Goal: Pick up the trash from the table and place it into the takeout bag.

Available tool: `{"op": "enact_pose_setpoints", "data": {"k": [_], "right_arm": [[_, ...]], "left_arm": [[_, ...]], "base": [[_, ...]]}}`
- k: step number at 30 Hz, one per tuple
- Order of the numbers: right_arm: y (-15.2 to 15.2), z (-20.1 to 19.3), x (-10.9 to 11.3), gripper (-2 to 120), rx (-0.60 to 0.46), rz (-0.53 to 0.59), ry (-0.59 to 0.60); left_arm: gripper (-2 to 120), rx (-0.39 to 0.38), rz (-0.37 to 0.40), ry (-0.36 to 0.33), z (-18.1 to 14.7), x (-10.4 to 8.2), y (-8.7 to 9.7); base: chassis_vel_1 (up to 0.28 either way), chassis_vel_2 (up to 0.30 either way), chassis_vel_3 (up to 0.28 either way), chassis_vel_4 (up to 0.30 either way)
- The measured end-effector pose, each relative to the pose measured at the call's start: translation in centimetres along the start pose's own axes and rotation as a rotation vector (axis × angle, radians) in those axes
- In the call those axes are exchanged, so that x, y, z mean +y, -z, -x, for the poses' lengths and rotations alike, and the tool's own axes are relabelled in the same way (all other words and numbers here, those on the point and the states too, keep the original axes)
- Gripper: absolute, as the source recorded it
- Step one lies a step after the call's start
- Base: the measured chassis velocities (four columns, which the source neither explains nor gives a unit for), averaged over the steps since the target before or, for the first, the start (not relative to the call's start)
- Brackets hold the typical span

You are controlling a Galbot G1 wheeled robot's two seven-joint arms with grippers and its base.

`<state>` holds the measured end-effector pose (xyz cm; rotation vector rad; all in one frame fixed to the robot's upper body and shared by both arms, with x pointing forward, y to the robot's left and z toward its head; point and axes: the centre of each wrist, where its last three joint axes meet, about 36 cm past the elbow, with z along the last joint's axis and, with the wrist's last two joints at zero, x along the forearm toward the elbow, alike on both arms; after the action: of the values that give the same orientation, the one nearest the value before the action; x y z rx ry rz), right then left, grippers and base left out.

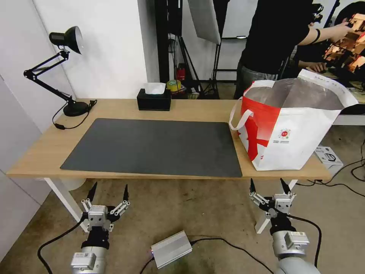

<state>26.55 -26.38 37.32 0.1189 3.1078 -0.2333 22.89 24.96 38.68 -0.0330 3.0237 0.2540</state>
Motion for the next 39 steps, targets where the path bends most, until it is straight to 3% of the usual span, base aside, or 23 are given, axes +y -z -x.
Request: {"op": "enact_pose_setpoints", "data": {"k": [39], "right_arm": [[-0.8, -1.0, 0.2, 100, 0.027, -0.009, 0.015]], "left_arm": [[100, -0.02, 0.003, 0.022, 0.4, 0.3, 0.2]], "base": [[0.0, 0.0, 0.0, 0.0]]}}
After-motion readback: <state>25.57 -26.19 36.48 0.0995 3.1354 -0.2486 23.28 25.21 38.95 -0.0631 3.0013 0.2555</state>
